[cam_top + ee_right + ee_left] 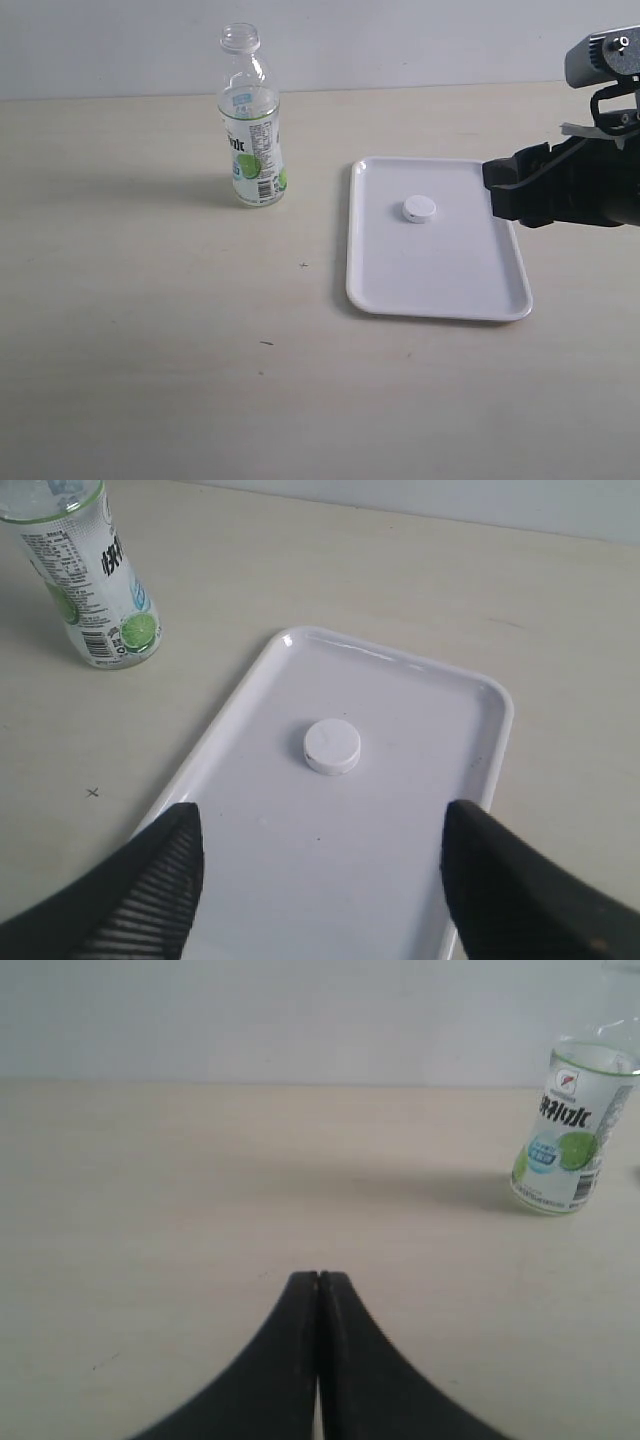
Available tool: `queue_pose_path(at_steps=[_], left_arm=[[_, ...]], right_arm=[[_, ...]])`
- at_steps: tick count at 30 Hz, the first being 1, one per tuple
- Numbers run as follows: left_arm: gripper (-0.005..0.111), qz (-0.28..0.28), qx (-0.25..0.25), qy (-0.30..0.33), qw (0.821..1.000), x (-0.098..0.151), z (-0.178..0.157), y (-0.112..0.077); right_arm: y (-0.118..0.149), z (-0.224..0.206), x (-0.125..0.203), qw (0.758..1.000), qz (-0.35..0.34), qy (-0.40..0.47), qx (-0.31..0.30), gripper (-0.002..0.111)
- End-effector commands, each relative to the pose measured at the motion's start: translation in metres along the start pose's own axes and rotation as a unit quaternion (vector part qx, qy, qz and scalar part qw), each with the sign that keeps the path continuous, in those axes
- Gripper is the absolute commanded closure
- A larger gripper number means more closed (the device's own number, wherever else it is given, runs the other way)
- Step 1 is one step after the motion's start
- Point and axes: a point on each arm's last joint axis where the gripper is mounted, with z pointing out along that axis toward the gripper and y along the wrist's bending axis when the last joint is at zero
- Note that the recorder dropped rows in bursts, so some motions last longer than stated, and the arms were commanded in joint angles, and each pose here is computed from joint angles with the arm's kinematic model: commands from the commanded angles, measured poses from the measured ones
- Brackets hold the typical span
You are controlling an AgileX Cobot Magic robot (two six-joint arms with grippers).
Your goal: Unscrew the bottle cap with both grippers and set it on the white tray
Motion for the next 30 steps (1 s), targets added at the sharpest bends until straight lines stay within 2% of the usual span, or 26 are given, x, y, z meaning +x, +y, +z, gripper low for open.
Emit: queue_pose_path(at_steps=[1, 7, 11, 30], left_arm=[[0.107, 0.001, -0.008, -0.001, 1.0, 0.0057, -0.0085, 0.0018], [0.107, -0.003, -0.011, -0.001, 1.0, 0.0087, -0.0127, 0.0024], [0.107, -0.041, -0.011, 0.001, 0.999, 0.0091, -0.0127, 0.0024], [0.107, -0.041, -0.011, 0.001, 0.999, 0.0091, -0.0127, 0.0024]], right_arm=[[-0.0008, -0.0017, -0.001, 1.0, 0.004, -0.009, 0.002, 0.044], [-0.0008, -0.0017, -0.001, 1.0, 0.004, -0.009, 0.002, 0.044], [-0.0008, -0.0017, -0.001, 1.0, 0.004, -0.009, 0.002, 0.044], [-0.0008, -0.0017, -0.001, 1.0, 0.004, -0.009, 0.002, 0.044]])
